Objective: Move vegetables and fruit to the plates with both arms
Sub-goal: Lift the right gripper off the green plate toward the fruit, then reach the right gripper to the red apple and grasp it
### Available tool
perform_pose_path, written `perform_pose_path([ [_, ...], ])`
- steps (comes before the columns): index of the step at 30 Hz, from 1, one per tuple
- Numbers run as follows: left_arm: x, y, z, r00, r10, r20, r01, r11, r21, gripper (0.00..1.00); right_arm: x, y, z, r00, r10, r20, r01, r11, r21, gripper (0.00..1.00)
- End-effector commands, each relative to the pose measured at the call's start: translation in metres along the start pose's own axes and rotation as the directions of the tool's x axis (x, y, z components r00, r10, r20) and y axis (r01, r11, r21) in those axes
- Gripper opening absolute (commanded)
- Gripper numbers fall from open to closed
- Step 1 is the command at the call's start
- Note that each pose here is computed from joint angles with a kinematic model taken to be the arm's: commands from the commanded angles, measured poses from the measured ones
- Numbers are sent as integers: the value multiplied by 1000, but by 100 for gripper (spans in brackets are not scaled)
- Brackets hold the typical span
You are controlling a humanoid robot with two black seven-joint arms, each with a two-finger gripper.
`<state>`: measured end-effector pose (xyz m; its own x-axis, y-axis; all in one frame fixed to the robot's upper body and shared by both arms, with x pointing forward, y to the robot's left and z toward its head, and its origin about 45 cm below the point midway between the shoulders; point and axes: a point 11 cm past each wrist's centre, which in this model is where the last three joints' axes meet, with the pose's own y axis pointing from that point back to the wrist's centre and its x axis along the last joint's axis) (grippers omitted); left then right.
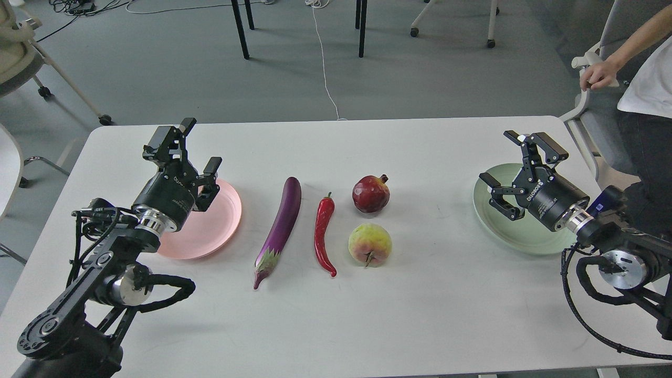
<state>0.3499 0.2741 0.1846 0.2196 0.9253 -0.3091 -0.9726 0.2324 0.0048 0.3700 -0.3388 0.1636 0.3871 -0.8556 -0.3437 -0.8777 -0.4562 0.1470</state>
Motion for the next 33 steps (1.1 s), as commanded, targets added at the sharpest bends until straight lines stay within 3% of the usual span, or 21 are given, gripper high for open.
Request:
perform_pose_path([
  [1, 0, 1, -1, 1000, 0, 9, 0, 1000, 0, 98, -5, 0, 3, 999, -38, 33, 38, 999, 1, 99],
  [10, -2, -3, 2, 1000, -20, 22, 20, 1000, 0, 98, -18, -2, -2, 994, -112, 20, 112, 994, -9, 99],
  [16, -9, -8, 11, 997, -70, 33, 71, 997, -24, 98, -38, -13, -64, 904, -280, -322, 264, 960, -94, 99],
  [19, -12, -9, 15, 997, -74, 31, 76, 996, -45, 98, -56, -24, -89, 745, -399, -534, 330, 917, -225, 99],
  [23, -14, -9, 17, 996, -79, 29, 81, 995, -66, 98, -80, -42, -105, 411, -556, -723, 320, 830, -457, 99],
  [27, -23, -9, 15, 996, -94, 9, 94, 993, -73, 98, -109, -76, -111, 52, -641, -766, 224, 755, -616, 99],
  [33, -35, -5, 13, 993, -113, -18, 111, 990, -85, 98, -134, -126, -88, -420, -617, -665, 42, 719, -694, 99],
])
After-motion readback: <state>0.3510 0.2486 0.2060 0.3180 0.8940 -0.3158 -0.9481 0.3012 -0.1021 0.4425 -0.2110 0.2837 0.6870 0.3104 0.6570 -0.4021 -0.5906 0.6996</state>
